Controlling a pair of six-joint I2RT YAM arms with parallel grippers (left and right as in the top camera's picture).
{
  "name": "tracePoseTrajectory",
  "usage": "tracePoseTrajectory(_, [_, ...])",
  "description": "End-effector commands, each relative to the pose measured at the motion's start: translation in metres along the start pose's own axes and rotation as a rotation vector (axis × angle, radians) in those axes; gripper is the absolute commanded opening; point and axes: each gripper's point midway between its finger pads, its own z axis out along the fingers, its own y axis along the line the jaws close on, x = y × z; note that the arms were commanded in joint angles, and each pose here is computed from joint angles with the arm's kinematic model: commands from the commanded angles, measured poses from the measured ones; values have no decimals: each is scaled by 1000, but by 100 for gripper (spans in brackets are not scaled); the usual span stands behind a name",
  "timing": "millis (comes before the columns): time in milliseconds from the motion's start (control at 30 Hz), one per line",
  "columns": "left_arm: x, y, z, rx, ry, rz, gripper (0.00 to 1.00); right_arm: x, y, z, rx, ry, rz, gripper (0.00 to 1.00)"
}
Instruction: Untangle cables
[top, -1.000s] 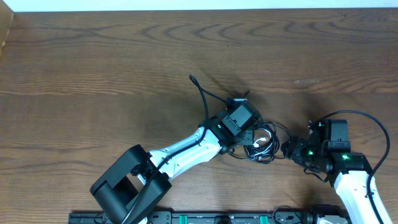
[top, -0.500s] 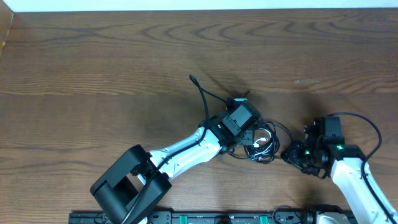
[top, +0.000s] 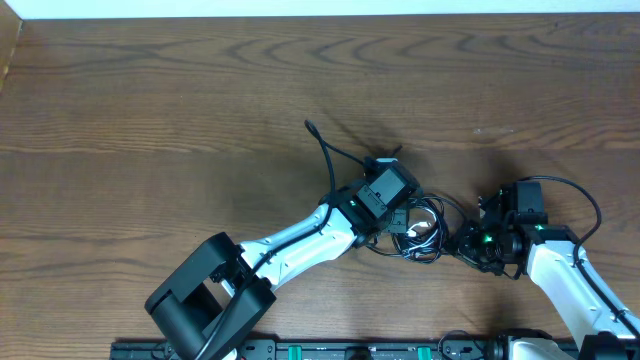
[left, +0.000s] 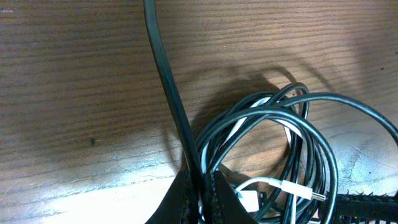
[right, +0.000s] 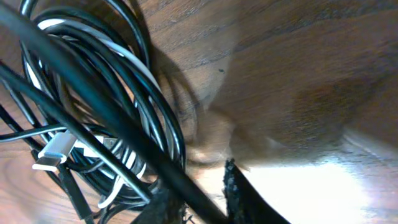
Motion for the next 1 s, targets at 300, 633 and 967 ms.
tracePoseTrajectory(300, [4, 5, 6, -23, 15, 16, 17, 8, 0, 0, -19, 36, -45, 1])
tracePoseTrajectory(633, [-26, 14, -41, -9, -52, 76, 82, 23, 17, -11, -100, 106, -18, 1])
tracePoseTrajectory(967, [3, -21, -88, 208, 108, -42, 93, 23, 66, -30, -334, 177, 70, 1])
